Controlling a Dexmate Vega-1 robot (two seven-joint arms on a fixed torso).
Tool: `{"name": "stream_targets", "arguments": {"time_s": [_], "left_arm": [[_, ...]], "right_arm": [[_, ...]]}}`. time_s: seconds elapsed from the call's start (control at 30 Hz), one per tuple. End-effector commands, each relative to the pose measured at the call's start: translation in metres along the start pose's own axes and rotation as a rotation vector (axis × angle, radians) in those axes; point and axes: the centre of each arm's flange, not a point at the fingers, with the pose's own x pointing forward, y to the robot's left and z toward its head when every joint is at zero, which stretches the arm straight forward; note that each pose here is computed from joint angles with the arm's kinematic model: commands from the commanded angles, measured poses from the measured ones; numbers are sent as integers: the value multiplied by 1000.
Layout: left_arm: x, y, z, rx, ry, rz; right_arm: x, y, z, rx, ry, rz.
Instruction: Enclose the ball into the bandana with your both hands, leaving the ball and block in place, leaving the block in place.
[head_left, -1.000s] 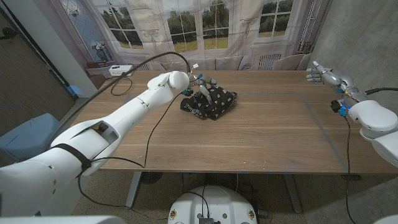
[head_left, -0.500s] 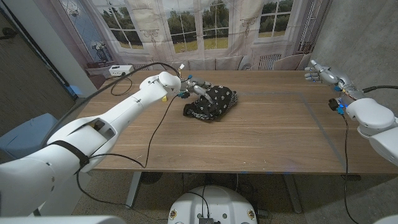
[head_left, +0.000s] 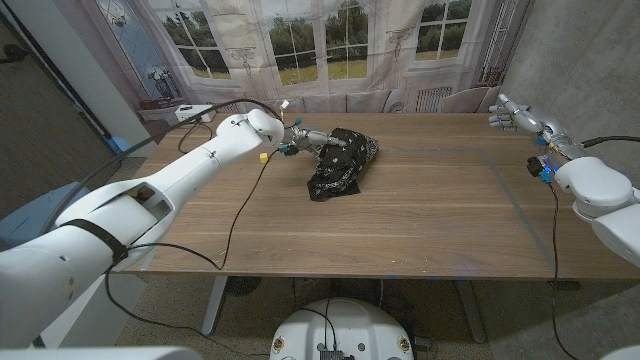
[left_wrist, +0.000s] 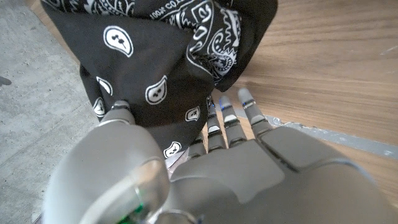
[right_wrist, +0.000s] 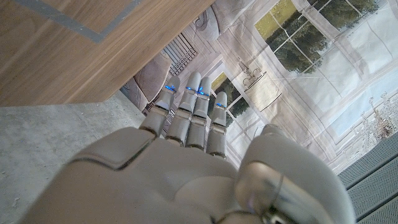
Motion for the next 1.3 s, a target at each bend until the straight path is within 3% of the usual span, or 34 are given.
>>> {"name": "stream_targets", "arguments": {"time_s": [0.03, 0.1, 0.27, 0.5, 0.6, 0.7, 0.8, 0.87, 0.93, 1.0, 1.07, 1.13, 1.2, 1.3], "left_arm": [[-26, 10, 17, 139, 77, 37], [-30, 13, 22, 181, 94, 17], [-43, 18, 35, 293, 146, 56], [-62, 25, 37, 262, 73, 167], [-71, 28, 34, 183, 5, 213], [-81, 32, 36, 192, -23, 256], [-93, 36, 34, 113, -118, 305], [-95, 37, 34, 95, -122, 305], [-103, 41, 30, 11, -184, 303], [-109, 41, 30, 30, -195, 381], [-112, 42, 28, -4, -230, 373], [-117, 42, 26, -40, -262, 429], [-120, 44, 24, -94, -304, 419], [-126, 45, 23, -130, -366, 467]], "right_arm": [[-4, 1, 4, 4, -20, -3], [-4, 1, 5, 5, -20, -3], [-4, 2, 8, 3, -35, 5], [-5, 3, 9, 5, -29, 0], [-4, 5, 10, 8, -37, 6], [-3, 6, 11, 14, -38, 13], [-1, 8, 12, 33, -47, 19], [0, 8, 12, 37, -50, 27], [0, 10, 11, 59, -65, 34], [1, 12, 10, 67, -71, 37], [2, 13, 8, 91, -73, 48], [2, 16, 8, 87, -69, 44], [3, 19, 7, 96, -72, 61], [5, 24, 6, 129, -78, 73]]}}
